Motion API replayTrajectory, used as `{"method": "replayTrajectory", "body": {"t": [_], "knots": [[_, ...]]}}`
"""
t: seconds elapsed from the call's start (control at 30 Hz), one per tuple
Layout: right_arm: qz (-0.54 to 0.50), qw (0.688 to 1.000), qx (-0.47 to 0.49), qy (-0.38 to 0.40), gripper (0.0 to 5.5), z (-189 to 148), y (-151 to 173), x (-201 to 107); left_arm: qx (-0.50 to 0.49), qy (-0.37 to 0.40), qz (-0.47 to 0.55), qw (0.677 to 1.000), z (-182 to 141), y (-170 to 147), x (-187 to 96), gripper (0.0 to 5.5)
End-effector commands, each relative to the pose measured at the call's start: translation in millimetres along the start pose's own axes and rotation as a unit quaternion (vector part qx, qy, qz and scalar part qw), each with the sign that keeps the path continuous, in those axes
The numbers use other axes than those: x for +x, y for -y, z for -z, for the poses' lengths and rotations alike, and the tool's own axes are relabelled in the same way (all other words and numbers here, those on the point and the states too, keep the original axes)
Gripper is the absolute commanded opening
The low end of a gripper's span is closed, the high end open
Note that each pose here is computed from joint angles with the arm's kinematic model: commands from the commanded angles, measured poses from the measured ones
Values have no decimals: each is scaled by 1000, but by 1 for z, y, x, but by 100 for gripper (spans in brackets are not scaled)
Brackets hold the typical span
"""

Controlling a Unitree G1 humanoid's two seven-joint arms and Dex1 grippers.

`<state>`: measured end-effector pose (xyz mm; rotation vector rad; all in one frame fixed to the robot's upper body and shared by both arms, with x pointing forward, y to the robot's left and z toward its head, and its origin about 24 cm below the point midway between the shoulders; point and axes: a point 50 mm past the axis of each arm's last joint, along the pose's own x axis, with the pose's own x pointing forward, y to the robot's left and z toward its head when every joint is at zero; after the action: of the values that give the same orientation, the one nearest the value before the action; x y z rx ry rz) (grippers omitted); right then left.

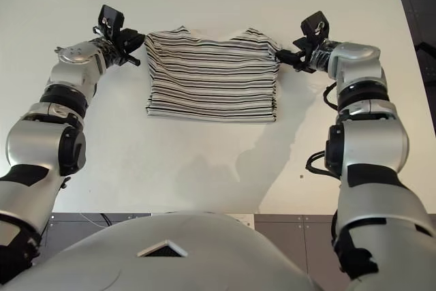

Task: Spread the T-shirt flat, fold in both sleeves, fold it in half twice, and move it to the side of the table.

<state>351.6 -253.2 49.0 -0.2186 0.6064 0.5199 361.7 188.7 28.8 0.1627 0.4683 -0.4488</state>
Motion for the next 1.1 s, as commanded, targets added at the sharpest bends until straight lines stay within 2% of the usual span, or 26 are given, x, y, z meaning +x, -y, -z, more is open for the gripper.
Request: {"method": "replayTrajectory", "body": {"t": [0.03, 0.1, 0.2, 0.3, 0.37, 0.47, 0.53, 0.57, 0.7, 0.73, 0.83, 0.9, 1.0, 1.1], "knots": [[7, 995, -17, 93, 291, -29, -2, 1, 102, 48, -20, 993, -20, -2, -2, 113], [-8, 988, -59, 141, 291, -45, -7, -1, 183, 108, -12, 977, -36, 6, -6, 113], [-23, 969, -185, 164, 291, -55, -20, 0, 319, 205, 60, 923, -50, 46, -27, 113], [-49, 932, -339, 118, 291, -41, -35, 6, 412, 213, 162, 871, -25, 92, -54, 113], [-47, 885, -461, 49, 291, -21, -38, 10, 469, 179, 212, 839, 3, 114, -68, 113], [-77, 800, -595, -22, 291, 10, -37, 5, 514, 150, 260, 804, 19, 134, -81, 113], [-115, 744, -657, -46, 291, 25, -33, -6, 595, 89, 246, 760, 32, 124, -73, 113], [-134, 732, -666, -46, 291, 28, -34, -10, 614, 67, 236, 750, 36, 119, -70, 113], [-273, 717, -638, -69, 291, 43, -42, -31, 617, 13, 212, 757, 46, 99, -65, 113], [-305, 723, -616, -68, 291, 45, -49, -32, 615, 4, 203, 762, 46, 88, -67, 113], [-394, 747, -535, -29, 291, 40, -87, -38, 599, -13, 180, 780, 41, 59, -66, 113], [-447, 752, -486, 3, 291, 29, -119, -40, 599, -13, 174, 782, 38, 45, -63, 113], [-478, 755, -449, 19, 291, 13, -146, -39, 616, -19, 170, 769, 38, 21, -66, 113], [-461, 780, -420, 40, 291, -9, -153, -39, 636, -21, 173, 752, 40, 4, -68, 113]]}}
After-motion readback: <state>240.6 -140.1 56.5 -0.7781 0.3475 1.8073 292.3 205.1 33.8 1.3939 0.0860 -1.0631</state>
